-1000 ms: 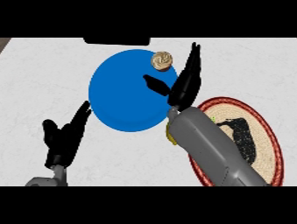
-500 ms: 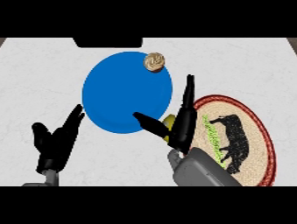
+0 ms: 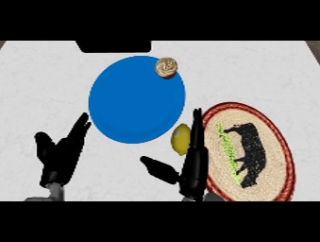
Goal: Pick the cupcake from the placemat and place it in the plate
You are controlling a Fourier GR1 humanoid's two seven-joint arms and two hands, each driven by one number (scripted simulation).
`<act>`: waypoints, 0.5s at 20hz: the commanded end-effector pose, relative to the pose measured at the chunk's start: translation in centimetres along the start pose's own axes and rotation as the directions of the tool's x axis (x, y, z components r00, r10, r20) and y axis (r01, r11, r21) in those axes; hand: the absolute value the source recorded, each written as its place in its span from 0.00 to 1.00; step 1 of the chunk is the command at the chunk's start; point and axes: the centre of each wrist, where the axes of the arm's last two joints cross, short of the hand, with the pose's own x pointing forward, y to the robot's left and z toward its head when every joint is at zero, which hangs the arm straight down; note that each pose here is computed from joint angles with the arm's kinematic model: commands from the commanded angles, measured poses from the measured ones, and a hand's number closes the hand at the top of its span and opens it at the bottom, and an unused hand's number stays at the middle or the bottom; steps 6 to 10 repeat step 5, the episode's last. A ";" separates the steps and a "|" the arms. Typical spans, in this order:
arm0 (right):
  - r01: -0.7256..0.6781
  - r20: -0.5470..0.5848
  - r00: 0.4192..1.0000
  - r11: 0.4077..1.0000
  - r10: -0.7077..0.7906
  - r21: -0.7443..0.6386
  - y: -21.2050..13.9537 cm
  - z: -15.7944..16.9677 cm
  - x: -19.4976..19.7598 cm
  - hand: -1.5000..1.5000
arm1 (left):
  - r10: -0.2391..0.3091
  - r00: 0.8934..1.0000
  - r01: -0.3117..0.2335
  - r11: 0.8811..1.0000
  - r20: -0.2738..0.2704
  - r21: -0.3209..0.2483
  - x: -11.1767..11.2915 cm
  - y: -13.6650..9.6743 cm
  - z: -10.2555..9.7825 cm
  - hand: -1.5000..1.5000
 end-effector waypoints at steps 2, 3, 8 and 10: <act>-0.027 -0.023 0.999 1.000 0.027 0.010 -1.2 4.3 -0.7 0.00 | 0.022 0.999 -0.022 1.000 -0.043 0.005 -1.5 -0.2 0.6 0.50; -0.017 0.004 1.000 1.000 0.017 -0.001 -1.0 3.5 0.6 0.00 | 0.000 0.998 0.000 1.000 -0.061 -0.004 -2.0 0.7 -0.3 0.50; -0.048 0.004 0.999 0.999 0.048 0.005 -1.4 4.0 -1.0 0.00 | 0.011 0.998 -0.011 1.000 -0.054 -0.003 -1.6 -0.5 -0.4 0.50; -0.048 0.004 0.999 0.999 0.048 0.005 -1.4 4.0 -1.0 0.00 | 0.011 0.998 -0.011 1.000 -0.054 -0.003 -1.6 -0.5 -0.4 0.50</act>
